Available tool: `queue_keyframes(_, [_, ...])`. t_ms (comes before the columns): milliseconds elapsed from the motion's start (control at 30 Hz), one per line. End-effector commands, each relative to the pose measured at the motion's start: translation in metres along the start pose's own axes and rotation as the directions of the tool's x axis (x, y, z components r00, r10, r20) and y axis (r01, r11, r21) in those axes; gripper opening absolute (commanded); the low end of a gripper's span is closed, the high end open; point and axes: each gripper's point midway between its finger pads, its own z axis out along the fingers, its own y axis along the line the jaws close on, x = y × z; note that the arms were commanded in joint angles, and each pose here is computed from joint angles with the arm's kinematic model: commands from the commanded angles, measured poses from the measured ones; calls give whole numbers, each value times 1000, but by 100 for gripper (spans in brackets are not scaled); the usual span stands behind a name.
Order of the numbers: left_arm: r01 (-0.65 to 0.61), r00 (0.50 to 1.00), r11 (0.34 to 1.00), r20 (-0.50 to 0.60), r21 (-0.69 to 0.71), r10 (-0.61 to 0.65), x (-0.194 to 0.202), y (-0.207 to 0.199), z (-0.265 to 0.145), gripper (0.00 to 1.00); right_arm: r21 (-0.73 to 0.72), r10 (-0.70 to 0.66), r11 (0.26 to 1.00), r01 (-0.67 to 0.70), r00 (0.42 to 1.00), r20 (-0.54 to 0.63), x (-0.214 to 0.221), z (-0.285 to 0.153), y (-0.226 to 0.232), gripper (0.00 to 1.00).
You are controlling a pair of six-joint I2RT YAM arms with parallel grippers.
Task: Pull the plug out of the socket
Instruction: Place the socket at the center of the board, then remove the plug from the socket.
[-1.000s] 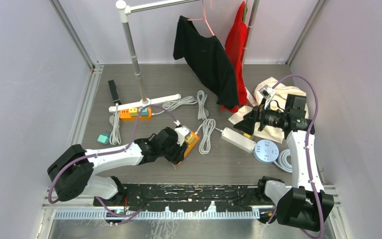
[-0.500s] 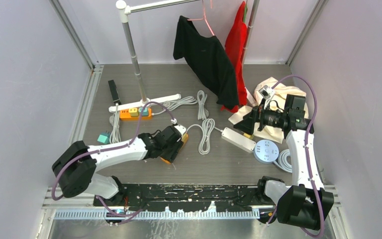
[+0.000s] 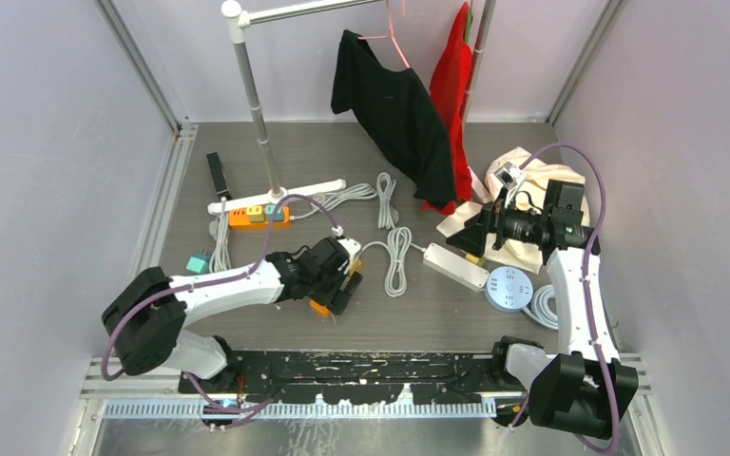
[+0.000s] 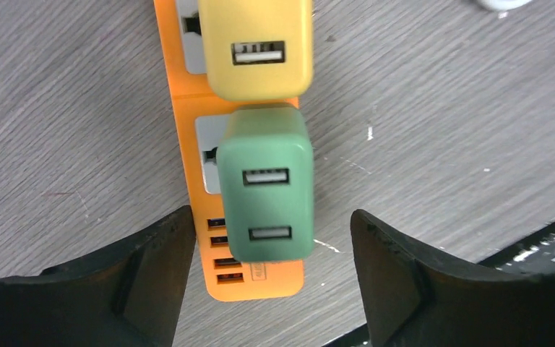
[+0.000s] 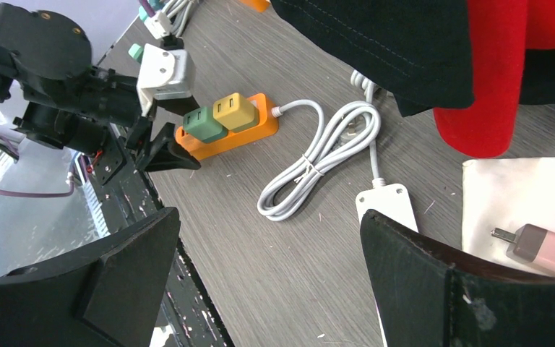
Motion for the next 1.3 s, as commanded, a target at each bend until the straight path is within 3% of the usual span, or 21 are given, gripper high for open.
queue_keyframes(0, [-16,987,995,162,99,0,-31,-17,-22,81,-18,-36,999,37,999,24,-8,0,3,100])
queue_keyframes(467, [-36,928,998,372,42,18,-64,2,-60,83,-18,-44,999,45,999,26,-8,-1,4,100])
queue_keyframes(700, [-8,934,986,352,165,-51,-71,-10,-50,85,-21,-38,999,38,999,25,-7,0,3,100])
queue_keyframes(833, [19,932,986,354,167,-79,-72,-7,-44,84,-25,-35,999,36,999,24,-7,0,4,100])
queue_keyframes(1033, [65,933,985,339,163,-118,-73,-2,-35,73,-32,-35,999,35,999,19,-6,2,4,100])
queue_keyframes(1267, [74,965,991,243,115,-100,-64,2,-21,49,-35,-37,999,37,999,17,-6,3,5,100])
